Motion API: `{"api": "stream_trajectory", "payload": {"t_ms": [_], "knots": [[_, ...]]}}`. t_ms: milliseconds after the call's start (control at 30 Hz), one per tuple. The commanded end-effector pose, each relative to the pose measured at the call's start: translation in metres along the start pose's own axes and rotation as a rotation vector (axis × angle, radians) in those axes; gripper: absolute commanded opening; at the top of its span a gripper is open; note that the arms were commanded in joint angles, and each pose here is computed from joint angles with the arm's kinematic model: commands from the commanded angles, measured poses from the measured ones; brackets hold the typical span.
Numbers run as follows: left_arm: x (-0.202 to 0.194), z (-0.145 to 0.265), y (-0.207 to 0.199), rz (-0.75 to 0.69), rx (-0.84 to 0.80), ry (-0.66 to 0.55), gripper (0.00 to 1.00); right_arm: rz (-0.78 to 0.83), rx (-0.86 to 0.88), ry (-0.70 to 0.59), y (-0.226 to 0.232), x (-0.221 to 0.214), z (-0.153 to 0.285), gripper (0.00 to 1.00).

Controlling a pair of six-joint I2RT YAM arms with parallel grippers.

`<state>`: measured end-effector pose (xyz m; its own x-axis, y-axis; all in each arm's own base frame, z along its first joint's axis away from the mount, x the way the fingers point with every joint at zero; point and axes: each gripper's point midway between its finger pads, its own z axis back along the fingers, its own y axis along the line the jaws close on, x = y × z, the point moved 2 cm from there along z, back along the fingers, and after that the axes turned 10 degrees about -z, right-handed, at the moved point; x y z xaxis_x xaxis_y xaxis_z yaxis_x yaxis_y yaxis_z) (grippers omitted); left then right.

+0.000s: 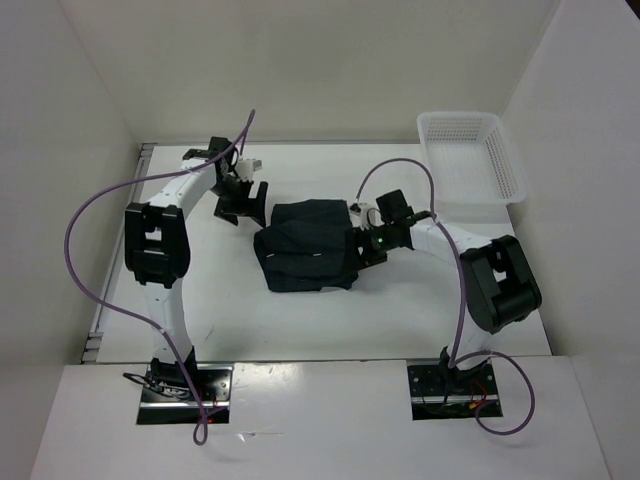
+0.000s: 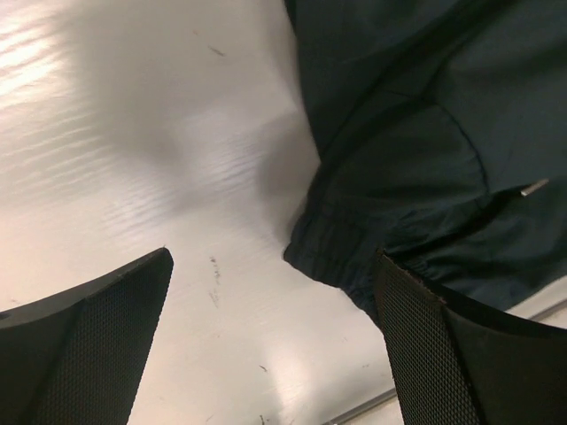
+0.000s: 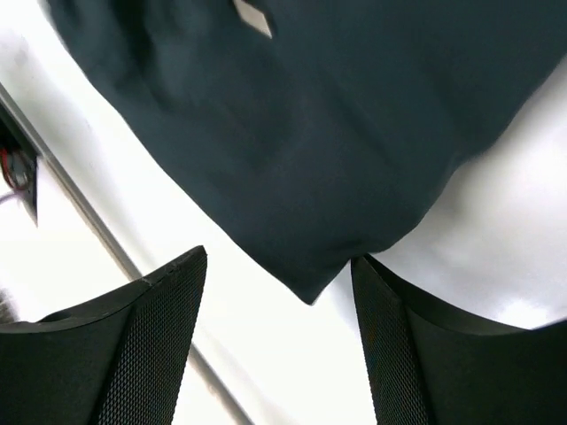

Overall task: Fold and stack the shorts
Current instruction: Fold the shorts

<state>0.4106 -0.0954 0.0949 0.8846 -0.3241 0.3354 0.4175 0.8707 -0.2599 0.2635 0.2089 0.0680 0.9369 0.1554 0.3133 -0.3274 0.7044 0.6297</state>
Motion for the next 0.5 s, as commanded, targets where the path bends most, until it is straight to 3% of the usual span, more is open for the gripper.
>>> {"api": "stream_trajectory", "payload": {"t_ms": [0,167,467], "knots": [[0.000,0.004,-0.030,-0.033,-0.086,0.008,1.00,0.163,0.014,-0.146,0.024,0.065,0.020,0.72],[-0.007,-0.008,-0.041,-0.030,-0.134,0.059,1.00,0.199,-0.033,-0.351,0.024,0.156,0.039,0.71],[-0.032,-0.034,-0.036,-0.009,-0.106,0.180,0.96,0.150,-0.185,-0.385,-0.030,0.201,-0.005,0.69]]}}
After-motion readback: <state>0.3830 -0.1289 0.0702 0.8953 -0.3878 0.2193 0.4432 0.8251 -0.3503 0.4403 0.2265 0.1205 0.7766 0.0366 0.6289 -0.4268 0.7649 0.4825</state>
